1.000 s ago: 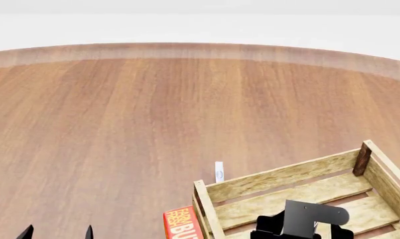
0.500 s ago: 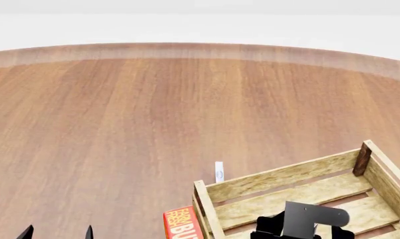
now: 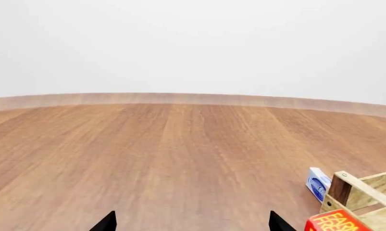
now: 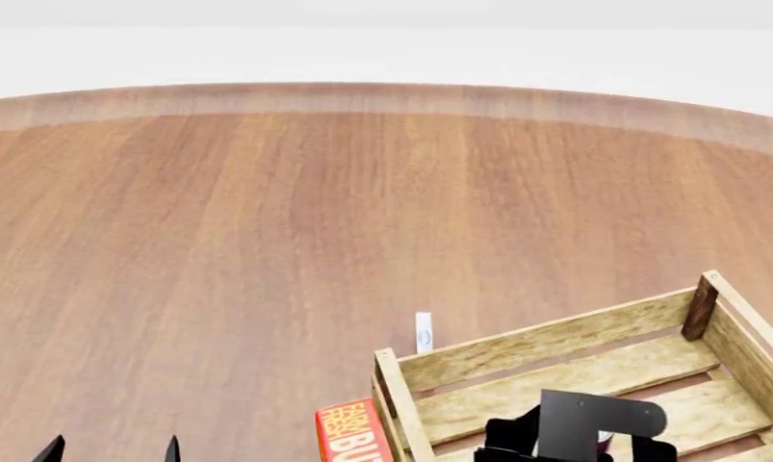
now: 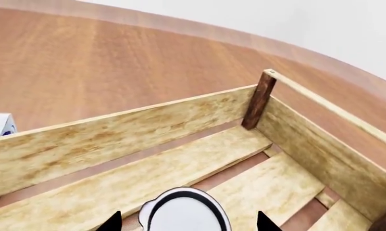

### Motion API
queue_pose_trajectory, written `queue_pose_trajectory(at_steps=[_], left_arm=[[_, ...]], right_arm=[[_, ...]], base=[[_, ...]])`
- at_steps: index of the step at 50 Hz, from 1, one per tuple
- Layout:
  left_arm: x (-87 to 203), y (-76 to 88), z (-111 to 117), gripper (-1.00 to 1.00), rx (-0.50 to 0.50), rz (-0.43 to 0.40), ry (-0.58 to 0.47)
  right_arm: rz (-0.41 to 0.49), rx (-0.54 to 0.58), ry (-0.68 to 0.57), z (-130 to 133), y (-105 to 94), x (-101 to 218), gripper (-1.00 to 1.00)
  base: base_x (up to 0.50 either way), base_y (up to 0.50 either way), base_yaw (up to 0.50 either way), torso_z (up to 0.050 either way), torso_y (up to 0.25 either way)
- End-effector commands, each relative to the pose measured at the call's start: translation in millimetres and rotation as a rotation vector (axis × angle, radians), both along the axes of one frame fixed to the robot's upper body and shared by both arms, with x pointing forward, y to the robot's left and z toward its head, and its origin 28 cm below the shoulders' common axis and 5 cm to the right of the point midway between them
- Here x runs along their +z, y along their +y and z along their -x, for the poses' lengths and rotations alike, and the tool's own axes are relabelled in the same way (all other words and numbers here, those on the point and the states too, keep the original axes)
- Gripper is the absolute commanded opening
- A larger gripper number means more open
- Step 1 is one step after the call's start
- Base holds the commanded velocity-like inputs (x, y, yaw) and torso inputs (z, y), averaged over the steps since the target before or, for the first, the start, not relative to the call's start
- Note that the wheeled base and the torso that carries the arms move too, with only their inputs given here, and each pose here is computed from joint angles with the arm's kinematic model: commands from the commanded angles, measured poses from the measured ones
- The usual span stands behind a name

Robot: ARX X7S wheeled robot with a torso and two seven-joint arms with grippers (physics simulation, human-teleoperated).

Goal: Pick up the tomato sauce, and put it in the wooden tray.

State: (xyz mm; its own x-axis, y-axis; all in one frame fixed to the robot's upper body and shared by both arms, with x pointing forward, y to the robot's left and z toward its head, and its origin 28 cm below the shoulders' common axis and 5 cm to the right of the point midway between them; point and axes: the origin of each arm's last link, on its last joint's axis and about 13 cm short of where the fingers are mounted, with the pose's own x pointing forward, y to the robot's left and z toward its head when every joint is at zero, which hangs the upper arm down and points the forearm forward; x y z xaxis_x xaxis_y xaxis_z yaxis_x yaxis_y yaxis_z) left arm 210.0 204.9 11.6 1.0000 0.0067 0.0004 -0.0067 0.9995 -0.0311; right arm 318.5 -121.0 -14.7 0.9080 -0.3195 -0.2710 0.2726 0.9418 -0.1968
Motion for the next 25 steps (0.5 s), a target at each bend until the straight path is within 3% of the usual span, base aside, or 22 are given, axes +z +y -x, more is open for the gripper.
queue_pose_trajectory(at_steps=[1, 18, 25], left_arm=[[0, 0.0, 0, 1.0, 0.0, -0.001, 0.0], [0, -0.1, 0, 1.0, 0.0, -0.002, 0.0], [0, -0.2, 0, 1.0, 0.0, -0.001, 0.0]], right_arm=[[-0.008, 0.014, -0.024, 4, 0.4, 7, 1.0], [0.013, 0.093, -0.247, 35, 13.4, 51, 1.0], [0.015, 0.165, -0.405, 57, 21.5, 77, 1.0]], base=[[0.0, 0.0, 0.0, 0.0, 0.0], [0.0, 0.0, 0.0, 0.0, 0.0], [0.0, 0.0, 0.0, 0.0, 0.0]])
